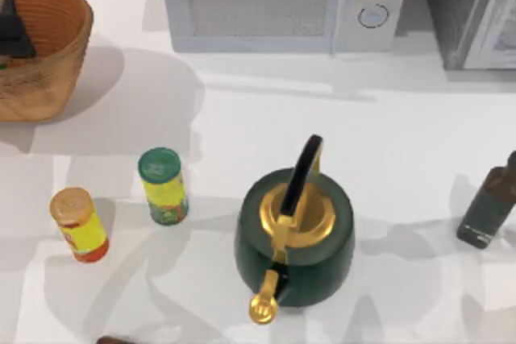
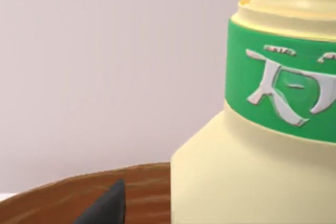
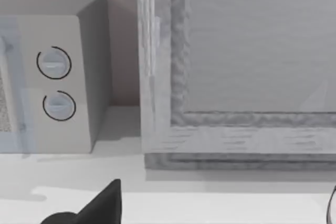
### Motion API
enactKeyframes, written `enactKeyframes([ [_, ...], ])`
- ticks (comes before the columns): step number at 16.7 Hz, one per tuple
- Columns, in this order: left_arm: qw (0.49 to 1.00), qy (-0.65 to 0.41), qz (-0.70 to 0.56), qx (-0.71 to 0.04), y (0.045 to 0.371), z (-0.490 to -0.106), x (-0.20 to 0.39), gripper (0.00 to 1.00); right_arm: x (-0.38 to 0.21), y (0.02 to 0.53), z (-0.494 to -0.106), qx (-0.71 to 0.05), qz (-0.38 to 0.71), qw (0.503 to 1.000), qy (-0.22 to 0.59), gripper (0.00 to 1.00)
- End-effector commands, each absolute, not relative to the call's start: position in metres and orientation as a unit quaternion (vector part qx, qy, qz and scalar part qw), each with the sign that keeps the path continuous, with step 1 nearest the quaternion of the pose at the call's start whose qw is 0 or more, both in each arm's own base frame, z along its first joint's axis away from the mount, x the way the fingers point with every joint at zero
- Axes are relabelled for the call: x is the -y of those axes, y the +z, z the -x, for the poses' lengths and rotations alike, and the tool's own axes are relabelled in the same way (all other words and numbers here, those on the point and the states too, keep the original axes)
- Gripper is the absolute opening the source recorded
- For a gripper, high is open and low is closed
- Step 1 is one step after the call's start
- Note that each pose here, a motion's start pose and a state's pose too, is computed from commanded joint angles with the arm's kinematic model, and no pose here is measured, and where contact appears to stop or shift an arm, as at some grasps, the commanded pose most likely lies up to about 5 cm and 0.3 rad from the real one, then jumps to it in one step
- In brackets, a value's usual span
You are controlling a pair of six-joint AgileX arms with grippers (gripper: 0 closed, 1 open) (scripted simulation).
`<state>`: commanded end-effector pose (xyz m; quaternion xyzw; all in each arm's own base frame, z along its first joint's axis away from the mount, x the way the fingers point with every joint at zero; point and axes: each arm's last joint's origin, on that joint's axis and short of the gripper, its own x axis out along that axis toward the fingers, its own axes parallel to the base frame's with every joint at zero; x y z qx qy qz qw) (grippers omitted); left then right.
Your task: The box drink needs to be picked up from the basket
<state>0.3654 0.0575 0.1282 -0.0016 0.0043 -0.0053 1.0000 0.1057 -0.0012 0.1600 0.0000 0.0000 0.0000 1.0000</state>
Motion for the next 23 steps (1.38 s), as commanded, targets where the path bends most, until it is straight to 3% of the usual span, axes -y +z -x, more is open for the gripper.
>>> enactKeyframes([
  [9, 1.000, -0.005, 0.002, -0.004, 0.127, -0.388, -0.057, 1.00, 0.001, 0.160, -0.106, 0.000, 0.000, 1.000, 0.000, 1.00],
  [22, 1.000, -0.005, 0.002, -0.004, 0.127, -0.388, -0.057, 0.02, 0.001, 0.160, -0.106, 0.000, 0.000, 1.000, 0.000, 1.00],
  [23, 1.000, -0.005, 0.002, -0.004, 0.127, -0.388, -0.057, 0.00, 0.001, 0.160, -0.106, 0.000, 0.000, 1.000, 0.000, 1.00],
])
